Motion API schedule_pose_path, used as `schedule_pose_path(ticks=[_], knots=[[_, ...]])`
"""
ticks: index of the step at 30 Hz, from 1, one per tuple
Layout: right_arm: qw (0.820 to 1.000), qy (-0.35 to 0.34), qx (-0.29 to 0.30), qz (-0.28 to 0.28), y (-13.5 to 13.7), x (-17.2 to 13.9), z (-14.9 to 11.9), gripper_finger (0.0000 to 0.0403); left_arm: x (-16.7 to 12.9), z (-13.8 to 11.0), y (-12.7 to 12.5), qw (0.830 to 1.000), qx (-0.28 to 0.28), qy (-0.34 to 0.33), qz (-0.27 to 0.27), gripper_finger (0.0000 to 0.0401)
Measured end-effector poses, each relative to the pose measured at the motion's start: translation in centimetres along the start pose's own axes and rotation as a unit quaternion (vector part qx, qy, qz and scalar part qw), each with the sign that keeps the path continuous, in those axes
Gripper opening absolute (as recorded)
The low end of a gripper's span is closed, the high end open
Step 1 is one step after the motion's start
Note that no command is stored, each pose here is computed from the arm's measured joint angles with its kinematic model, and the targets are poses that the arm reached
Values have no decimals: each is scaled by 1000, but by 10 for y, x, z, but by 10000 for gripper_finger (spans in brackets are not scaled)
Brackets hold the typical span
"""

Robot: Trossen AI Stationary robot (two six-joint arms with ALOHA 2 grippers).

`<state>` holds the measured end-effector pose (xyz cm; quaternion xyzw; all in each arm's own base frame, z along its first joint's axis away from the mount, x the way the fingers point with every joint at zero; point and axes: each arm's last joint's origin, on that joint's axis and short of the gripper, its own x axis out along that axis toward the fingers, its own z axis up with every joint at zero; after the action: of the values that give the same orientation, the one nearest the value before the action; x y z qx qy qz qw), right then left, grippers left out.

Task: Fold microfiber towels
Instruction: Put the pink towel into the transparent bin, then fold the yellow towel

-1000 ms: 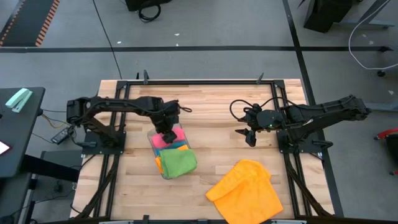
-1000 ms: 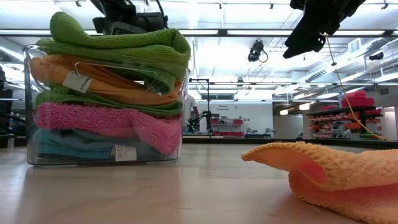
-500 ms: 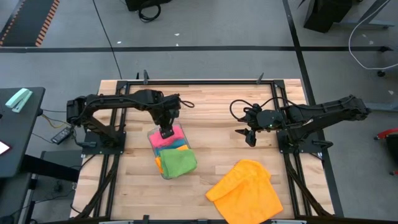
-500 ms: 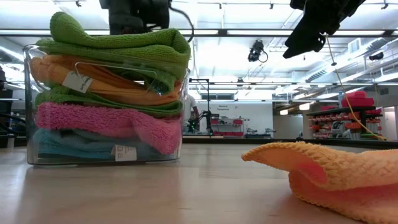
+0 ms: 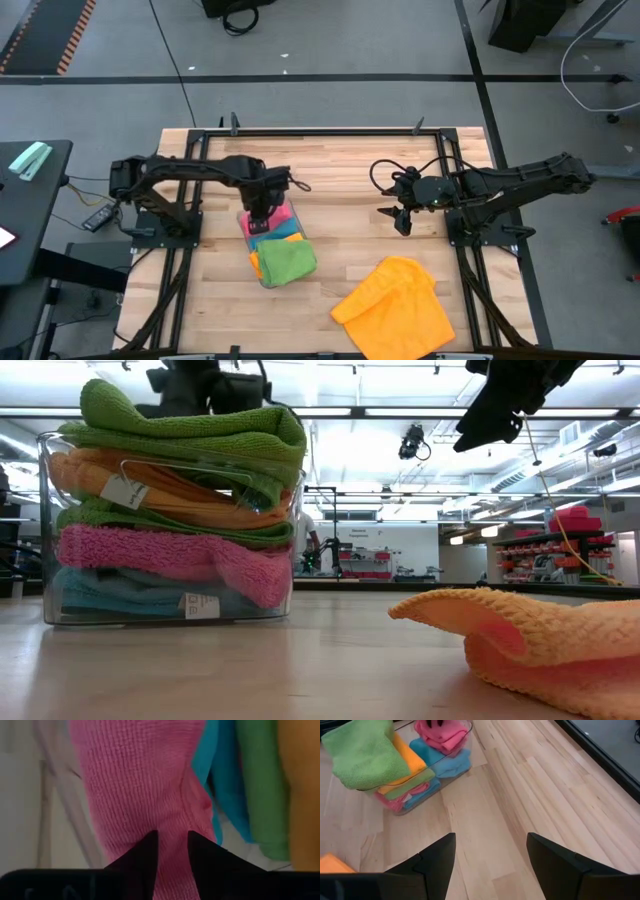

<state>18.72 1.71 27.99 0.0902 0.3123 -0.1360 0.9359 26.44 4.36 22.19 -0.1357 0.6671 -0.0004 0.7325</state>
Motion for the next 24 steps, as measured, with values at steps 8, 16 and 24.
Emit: schedule_pose_path(ticks=[8, 16, 24], knots=[[1000, 1, 13, 2, 0, 0, 0, 253, 1, 0, -2, 1000, 4, -12, -2, 90], [990, 107, -2, 91, 21, 29, -13, 253, -49, 18, -9, 994, 21, -109, -5, 81], [955, 283, -23, 87, 39, 68, -49, 253, -63, 26, -13, 989, 1, -145, -10, 86]])
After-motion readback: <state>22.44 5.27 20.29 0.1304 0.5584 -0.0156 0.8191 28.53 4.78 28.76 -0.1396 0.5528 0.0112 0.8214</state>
